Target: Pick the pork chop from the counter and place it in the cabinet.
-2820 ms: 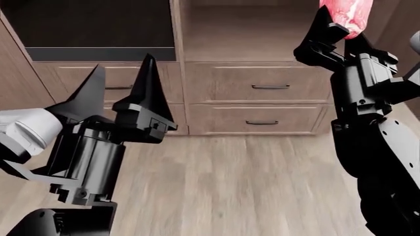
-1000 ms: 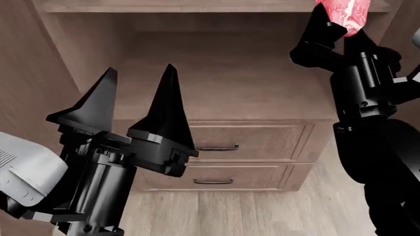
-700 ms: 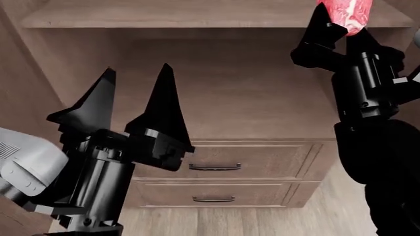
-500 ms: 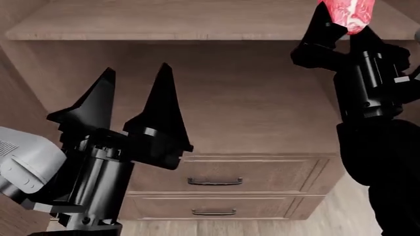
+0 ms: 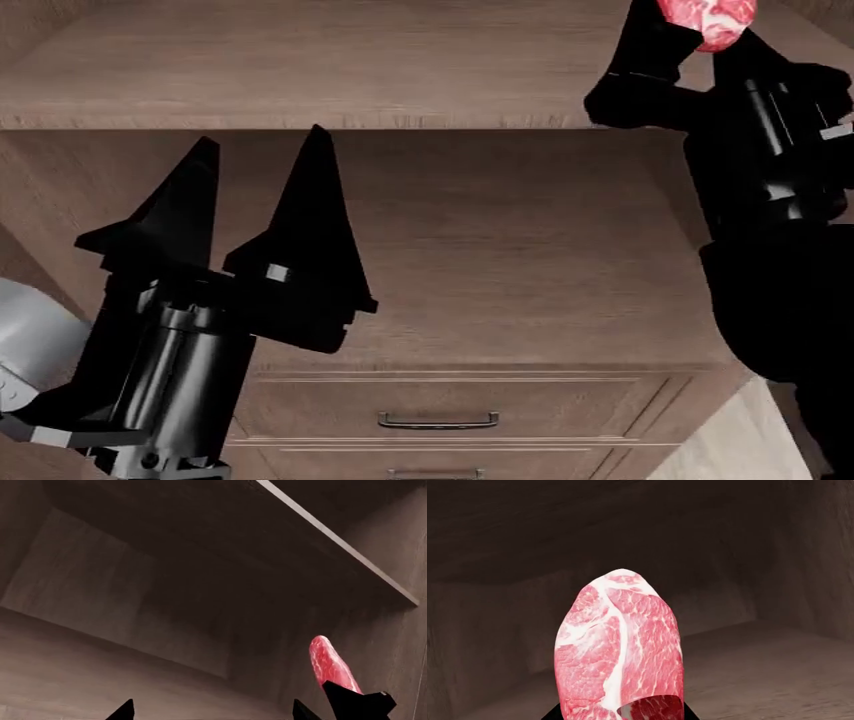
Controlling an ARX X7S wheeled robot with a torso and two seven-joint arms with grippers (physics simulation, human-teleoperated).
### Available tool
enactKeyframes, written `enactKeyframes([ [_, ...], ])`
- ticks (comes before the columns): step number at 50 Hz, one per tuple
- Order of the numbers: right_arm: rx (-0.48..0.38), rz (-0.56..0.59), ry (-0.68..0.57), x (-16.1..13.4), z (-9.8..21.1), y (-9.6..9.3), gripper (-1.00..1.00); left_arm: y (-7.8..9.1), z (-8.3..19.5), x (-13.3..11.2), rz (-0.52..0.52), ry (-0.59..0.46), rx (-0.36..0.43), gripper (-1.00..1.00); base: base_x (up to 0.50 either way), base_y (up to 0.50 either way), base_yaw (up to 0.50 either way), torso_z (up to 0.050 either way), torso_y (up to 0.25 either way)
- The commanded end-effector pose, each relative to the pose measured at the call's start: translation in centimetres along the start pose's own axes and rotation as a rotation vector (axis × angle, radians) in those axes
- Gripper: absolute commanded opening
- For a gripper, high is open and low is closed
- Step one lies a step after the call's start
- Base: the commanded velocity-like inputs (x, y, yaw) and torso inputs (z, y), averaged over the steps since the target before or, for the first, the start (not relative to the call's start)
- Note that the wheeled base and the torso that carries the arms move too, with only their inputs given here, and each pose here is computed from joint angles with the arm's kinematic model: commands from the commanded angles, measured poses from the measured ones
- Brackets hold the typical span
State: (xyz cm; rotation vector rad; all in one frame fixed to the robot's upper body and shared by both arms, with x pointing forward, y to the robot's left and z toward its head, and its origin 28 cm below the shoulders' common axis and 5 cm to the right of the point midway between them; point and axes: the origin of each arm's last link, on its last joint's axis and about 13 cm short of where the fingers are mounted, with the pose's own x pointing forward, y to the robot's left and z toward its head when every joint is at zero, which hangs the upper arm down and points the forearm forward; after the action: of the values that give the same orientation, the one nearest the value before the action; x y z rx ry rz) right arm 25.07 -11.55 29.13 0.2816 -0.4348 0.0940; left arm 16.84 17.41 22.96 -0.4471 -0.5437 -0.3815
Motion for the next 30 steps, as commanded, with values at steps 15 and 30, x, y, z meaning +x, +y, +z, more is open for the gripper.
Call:
enactKeyframes([
  [15, -0.208, 0.046, 0.011, -1.8, 7.7, 0.9, -1.0, -1.0, 1.2, -0.5, -0.035, 0.001, 0.005, 1.0, 0.0, 0.0, 0.0, 0.0, 0.0],
  [30, -0.208, 0.046, 0.011, -1.8, 7.7, 0.9, -1.0, -1.0, 1.2, -0.5, -0.035, 0.001, 0.005, 1.0, 0.0, 0.0, 0.0, 0.0, 0.001],
])
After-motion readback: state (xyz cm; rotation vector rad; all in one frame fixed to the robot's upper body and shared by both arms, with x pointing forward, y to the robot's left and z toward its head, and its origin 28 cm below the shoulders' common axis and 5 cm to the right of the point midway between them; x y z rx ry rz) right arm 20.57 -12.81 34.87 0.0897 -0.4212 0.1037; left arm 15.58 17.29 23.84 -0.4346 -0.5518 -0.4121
